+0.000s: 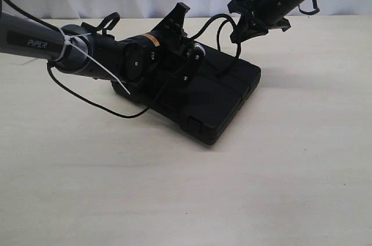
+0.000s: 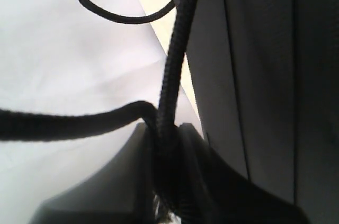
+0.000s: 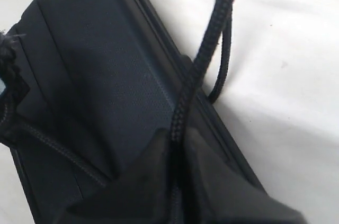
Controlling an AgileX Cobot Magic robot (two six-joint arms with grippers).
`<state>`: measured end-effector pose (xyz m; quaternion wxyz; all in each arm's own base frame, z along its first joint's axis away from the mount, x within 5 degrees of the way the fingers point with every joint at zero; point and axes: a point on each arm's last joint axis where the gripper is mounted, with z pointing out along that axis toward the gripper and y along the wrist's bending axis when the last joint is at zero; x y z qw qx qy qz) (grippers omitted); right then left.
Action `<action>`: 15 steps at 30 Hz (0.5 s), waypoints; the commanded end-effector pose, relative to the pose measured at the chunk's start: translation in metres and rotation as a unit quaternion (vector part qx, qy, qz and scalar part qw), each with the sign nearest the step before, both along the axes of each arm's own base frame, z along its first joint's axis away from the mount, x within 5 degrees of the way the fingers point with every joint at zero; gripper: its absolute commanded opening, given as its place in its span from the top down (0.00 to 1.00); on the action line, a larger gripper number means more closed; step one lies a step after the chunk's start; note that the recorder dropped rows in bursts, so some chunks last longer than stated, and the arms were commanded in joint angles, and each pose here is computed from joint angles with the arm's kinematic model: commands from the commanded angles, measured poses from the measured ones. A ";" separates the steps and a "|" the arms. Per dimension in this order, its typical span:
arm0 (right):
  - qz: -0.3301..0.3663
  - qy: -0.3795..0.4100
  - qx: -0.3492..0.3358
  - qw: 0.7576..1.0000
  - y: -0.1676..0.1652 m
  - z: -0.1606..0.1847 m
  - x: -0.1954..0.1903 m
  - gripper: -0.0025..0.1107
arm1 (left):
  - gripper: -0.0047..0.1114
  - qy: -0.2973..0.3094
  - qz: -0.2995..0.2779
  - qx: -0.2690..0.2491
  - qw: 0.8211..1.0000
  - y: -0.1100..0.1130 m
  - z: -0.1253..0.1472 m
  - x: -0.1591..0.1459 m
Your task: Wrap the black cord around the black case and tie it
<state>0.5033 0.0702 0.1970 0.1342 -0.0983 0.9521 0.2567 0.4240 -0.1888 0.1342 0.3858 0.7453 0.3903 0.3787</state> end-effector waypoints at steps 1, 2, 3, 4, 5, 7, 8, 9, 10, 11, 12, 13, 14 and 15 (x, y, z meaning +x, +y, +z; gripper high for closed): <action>0.009 0.001 0.002 1.000 0.007 0.006 -0.007 0.94 | 0.96 -0.010 0.001 0.009 1.000 0.002 0.001 0.003; 0.021 0.006 -0.001 1.000 0.011 0.001 -0.009 0.94 | 0.96 -0.010 0.001 0.009 1.000 0.002 0.001 0.003; 0.031 0.008 -0.003 0.999 0.013 -0.001 -0.012 0.94 | 0.96 -0.010 0.001 0.009 1.000 0.002 0.001 0.003; 0.037 0.013 0.002 0.999 0.018 -0.004 -0.014 0.94 | 0.96 -0.009 0.001 0.009 1.000 0.002 0.001 0.003; 0.045 0.018 0.025 0.999 0.025 -0.006 -0.017 0.94 | 0.96 -0.005 0.000 0.010 1.000 0.002 0.000 0.003; 0.055 0.011 0.053 0.997 0.031 0.001 -0.021 0.94 | 0.96 0.007 0.017 -0.025 1.000 0.002 0.000 0.003; 0.055 0.009 0.053 0.997 0.031 0.004 -0.022 0.94 | 0.96 0.008 0.023 -0.038 0.999 0.002 0.000 0.003; 0.055 0.010 0.053 0.997 0.031 0.006 -0.024 0.94 | 0.96 0.005 0.029 -0.049 0.998 0.002 0.001 0.003; 0.055 0.011 0.053 0.997 0.030 0.007 -0.026 0.94 | 0.96 0.005 0.030 -0.050 0.998 0.002 0.001 0.003; 0.055 0.015 0.053 0.997 0.030 0.008 -0.029 0.94 | 0.92 0.004 0.030 -0.050 0.998 0.002 0.002 0.003; 0.055 0.018 0.053 0.997 0.030 0.007 -0.030 0.94 | 0.89 0.004 0.029 -0.051 0.998 0.002 0.002 0.003; 0.059 0.023 0.051 0.997 0.030 0.003 -0.033 0.94 | 0.83 0.008 0.037 -0.060 0.997 0.001 0.001 0.002; 0.061 0.030 0.052 0.996 0.030 -0.002 -0.035 0.94 | 0.76 0.013 0.047 -0.071 0.996 -0.001 0.001 0.001; 0.064 0.034 0.052 0.996 0.030 -0.005 -0.036 0.94 | 0.71 0.016 0.059 -0.085 0.995 -0.003 0.001 0.000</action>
